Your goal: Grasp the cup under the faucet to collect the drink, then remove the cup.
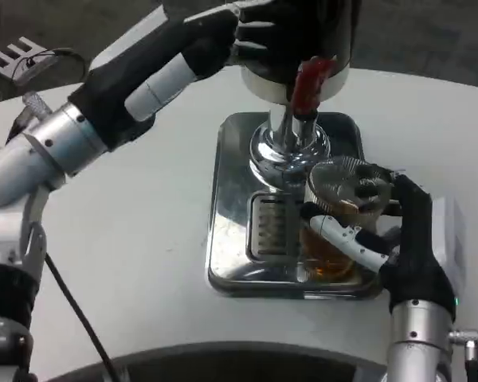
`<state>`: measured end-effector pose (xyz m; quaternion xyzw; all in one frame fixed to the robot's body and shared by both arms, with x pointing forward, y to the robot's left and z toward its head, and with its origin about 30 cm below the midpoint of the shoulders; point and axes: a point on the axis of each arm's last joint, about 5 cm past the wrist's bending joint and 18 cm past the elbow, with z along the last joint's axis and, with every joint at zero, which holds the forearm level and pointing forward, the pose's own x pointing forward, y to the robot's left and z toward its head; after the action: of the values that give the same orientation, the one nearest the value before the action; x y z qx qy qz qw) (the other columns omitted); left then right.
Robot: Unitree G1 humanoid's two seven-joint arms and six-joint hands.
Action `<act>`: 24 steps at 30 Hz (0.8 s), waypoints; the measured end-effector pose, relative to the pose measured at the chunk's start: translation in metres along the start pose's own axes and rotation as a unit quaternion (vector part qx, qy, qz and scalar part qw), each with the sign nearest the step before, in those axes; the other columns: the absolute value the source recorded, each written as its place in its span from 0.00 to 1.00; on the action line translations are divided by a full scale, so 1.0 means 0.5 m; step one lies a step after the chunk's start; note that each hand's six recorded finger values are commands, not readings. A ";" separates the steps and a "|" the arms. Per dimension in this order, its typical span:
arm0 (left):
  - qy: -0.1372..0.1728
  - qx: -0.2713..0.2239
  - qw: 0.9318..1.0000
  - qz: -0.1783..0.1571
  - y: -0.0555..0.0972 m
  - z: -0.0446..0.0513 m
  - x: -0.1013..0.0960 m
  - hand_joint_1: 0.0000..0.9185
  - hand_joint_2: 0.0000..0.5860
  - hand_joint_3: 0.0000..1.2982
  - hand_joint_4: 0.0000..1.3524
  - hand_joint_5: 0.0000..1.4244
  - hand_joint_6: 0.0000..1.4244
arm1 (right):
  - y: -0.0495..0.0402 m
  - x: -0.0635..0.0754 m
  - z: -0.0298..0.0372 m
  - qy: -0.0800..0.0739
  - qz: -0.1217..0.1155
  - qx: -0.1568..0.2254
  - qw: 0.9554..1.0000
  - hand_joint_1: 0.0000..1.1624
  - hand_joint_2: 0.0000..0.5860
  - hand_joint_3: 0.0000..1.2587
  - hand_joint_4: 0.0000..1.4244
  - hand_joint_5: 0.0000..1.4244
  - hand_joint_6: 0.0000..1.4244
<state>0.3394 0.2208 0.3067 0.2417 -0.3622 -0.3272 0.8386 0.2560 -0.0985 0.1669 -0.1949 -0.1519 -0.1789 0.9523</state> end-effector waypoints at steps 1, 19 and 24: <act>0.002 0.000 1.000 0.002 0.000 -0.001 -0.005 0.00 0.00 0.18 0.18 0.22 0.16 | -0.002 -0.001 0.001 -0.002 -0.001 0.000 1.000 0.77 0.35 0.55 0.57 0.73 0.82; 0.096 -0.009 0.994 0.049 -0.043 -0.031 -0.150 0.00 0.00 0.18 0.18 0.22 0.17 | -0.059 -0.063 0.007 -0.006 0.012 -0.023 1.000 0.78 0.32 0.59 0.59 0.76 0.87; 0.119 0.000 0.992 0.050 -0.056 -0.030 -0.182 0.00 0.01 0.16 0.15 0.19 0.15 | -0.067 -0.077 0.019 -0.018 0.022 -0.023 0.999 0.80 0.31 0.60 0.62 0.76 0.89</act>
<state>0.2929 0.2706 0.2384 0.2609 -0.2715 -0.2533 0.8911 0.2061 -0.1126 0.1718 -0.2230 -0.1601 -0.1577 0.9486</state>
